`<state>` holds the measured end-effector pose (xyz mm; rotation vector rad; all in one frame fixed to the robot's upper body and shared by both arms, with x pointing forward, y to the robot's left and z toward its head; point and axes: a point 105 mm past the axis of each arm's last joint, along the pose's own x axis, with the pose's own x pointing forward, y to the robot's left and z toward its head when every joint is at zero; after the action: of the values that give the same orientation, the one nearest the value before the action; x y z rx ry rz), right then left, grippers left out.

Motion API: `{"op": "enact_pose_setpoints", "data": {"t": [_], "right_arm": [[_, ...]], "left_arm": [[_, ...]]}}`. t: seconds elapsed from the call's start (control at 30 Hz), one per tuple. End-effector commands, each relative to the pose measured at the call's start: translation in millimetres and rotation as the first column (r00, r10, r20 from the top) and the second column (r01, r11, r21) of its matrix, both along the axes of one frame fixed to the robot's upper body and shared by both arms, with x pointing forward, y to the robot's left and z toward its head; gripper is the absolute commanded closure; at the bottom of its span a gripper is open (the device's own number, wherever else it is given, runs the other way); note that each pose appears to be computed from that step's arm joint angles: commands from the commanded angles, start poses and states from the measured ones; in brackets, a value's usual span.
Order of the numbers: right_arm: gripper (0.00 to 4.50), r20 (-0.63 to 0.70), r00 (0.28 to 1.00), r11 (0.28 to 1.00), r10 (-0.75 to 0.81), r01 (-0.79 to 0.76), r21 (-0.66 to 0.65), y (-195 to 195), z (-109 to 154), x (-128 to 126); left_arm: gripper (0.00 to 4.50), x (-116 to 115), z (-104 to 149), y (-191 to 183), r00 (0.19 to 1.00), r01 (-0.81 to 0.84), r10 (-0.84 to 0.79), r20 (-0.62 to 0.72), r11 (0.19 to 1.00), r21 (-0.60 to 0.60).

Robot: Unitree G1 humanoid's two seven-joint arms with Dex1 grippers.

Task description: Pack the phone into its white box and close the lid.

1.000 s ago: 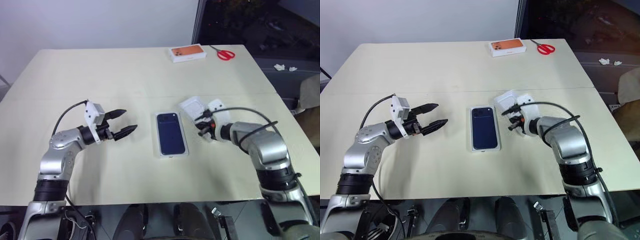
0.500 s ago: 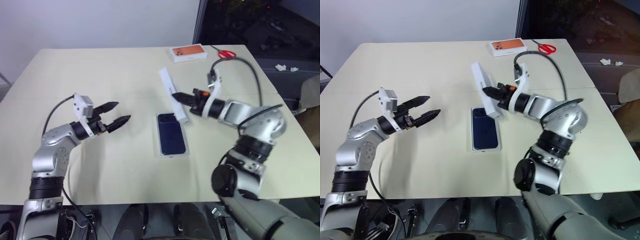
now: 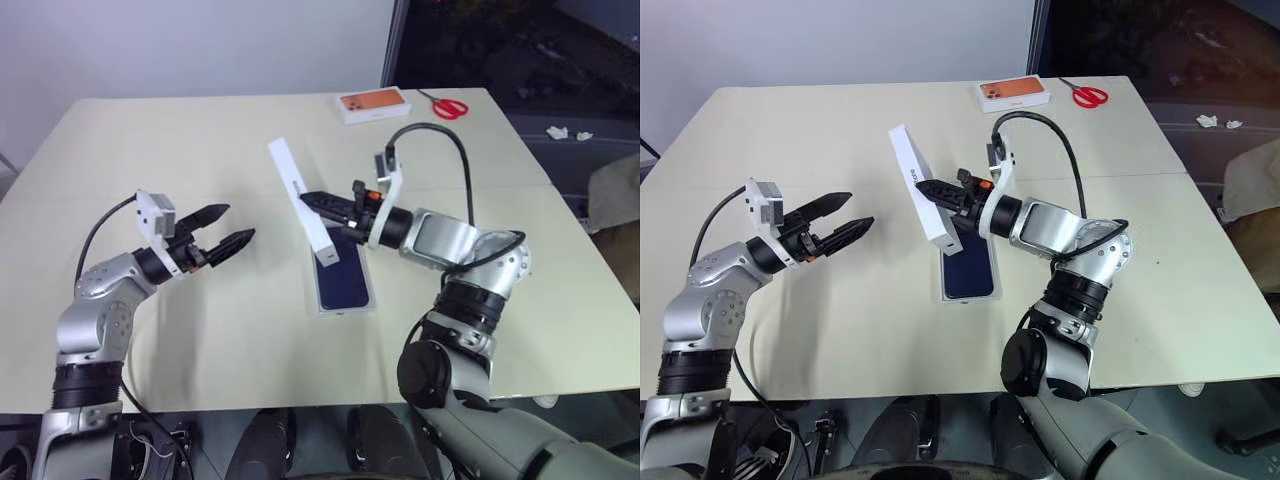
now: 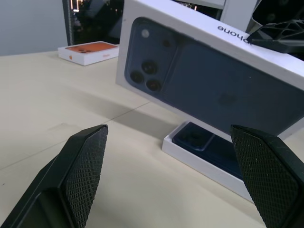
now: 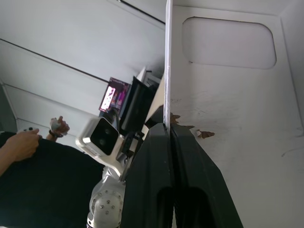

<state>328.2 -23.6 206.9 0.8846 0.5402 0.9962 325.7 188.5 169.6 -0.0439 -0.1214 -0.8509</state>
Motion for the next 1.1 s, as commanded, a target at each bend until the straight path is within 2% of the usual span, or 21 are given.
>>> {"op": "enact_pose_setpoints", "data": {"t": [0.03,0.13,0.33,0.67,0.97,1.03,1.1], "right_arm": [[4.47,-0.133,0.986,0.989,0.104,-0.088,0.118,28.2,-28.9,-24.0],[4.47,-0.125,0.987,0.989,0.097,-0.081,0.126,26.0,-23.9,-23.0],[4.47,-0.148,0.986,0.993,0.083,-0.069,0.096,21.1,-32.1,-26.4],[4.47,-0.224,0.97,0.987,0.099,-0.067,0.144,27.2,-33.1,-35.1],[4.47,-0.246,0.968,0.972,0.052,0.008,0.236,36.9,2.4,-19.3],[4.47,-0.251,0.967,0.972,0.047,0.013,0.234,37.4,2.7,-19.5],[4.47,-0.287,0.958,0.981,0.021,0.036,0.191,34.1,-14.6,-18.6]], "left_arm": [[0.18,-3.3,9.4,-3.5,0.999,0.007,-0.007,0.042,1.0,-0.011],[0.18,-3.5,7.7,-4.6,0.999,0.007,-0.006,0.039,1.0,-0.01],[0.18,-1.5,6.3,-5.9,1.0,0.01,-0.01,0.028,1.0,-0.017],[0.18,-1.4,3.2,-10.1,1.0,0.022,-0.022,0.009,0.999,-0.033],[0.18,-2.4,2.5,-9.8,1.0,0.016,-0.016,0.013,1.0,-0.026],[0.18,-3.5,1.8,-10.2,1.0,0.019,-0.018,0.012,1.0,-0.023],[0.18,-4.5,0.6,-10.2,1.0,0.019,-0.019,0.006,1.0,-0.025]]}}
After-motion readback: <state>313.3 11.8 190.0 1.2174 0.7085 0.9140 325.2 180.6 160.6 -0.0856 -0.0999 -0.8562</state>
